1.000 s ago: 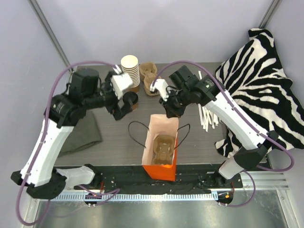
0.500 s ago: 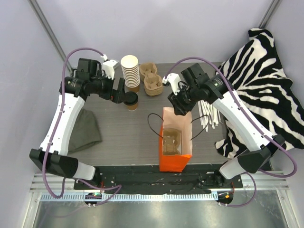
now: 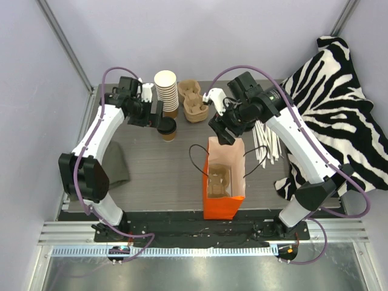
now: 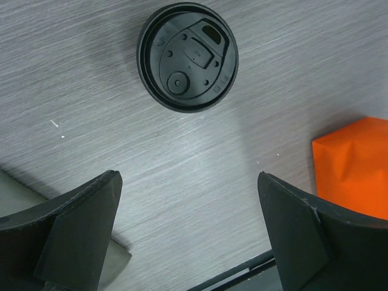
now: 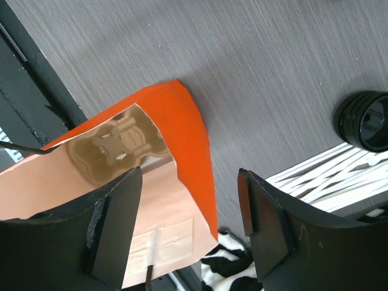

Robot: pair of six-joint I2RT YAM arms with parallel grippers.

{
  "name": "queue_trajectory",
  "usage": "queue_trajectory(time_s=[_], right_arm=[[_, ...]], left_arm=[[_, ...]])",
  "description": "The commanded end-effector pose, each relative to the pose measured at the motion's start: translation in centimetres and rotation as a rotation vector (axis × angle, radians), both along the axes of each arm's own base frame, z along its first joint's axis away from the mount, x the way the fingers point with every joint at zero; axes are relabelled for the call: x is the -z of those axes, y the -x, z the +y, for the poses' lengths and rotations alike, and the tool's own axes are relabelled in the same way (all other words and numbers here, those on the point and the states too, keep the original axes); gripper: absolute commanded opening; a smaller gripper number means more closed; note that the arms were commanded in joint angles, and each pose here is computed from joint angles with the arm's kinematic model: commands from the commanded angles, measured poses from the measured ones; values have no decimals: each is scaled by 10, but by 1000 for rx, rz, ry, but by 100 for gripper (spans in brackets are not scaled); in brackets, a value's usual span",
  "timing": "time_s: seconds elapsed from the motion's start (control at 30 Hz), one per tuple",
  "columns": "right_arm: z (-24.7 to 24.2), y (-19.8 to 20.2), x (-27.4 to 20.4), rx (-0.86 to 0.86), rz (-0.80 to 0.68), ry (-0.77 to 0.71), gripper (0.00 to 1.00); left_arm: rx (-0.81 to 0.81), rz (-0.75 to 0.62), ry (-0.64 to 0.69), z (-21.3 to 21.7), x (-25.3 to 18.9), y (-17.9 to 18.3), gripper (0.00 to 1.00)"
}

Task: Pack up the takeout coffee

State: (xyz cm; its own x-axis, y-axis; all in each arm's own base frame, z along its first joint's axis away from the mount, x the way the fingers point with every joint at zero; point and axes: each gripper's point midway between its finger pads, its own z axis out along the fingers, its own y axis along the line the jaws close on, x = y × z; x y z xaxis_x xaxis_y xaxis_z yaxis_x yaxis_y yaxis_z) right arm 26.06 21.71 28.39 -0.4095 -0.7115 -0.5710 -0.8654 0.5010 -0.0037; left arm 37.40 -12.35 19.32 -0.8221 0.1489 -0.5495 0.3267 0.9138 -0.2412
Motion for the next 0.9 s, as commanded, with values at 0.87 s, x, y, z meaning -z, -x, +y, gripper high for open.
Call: queue_trajectory(time_s=[0.87], right_arm=[[-6,19,21,-105,85,49,66]], left_arm=[[170,-31,-222,-50,65,-72,100]])
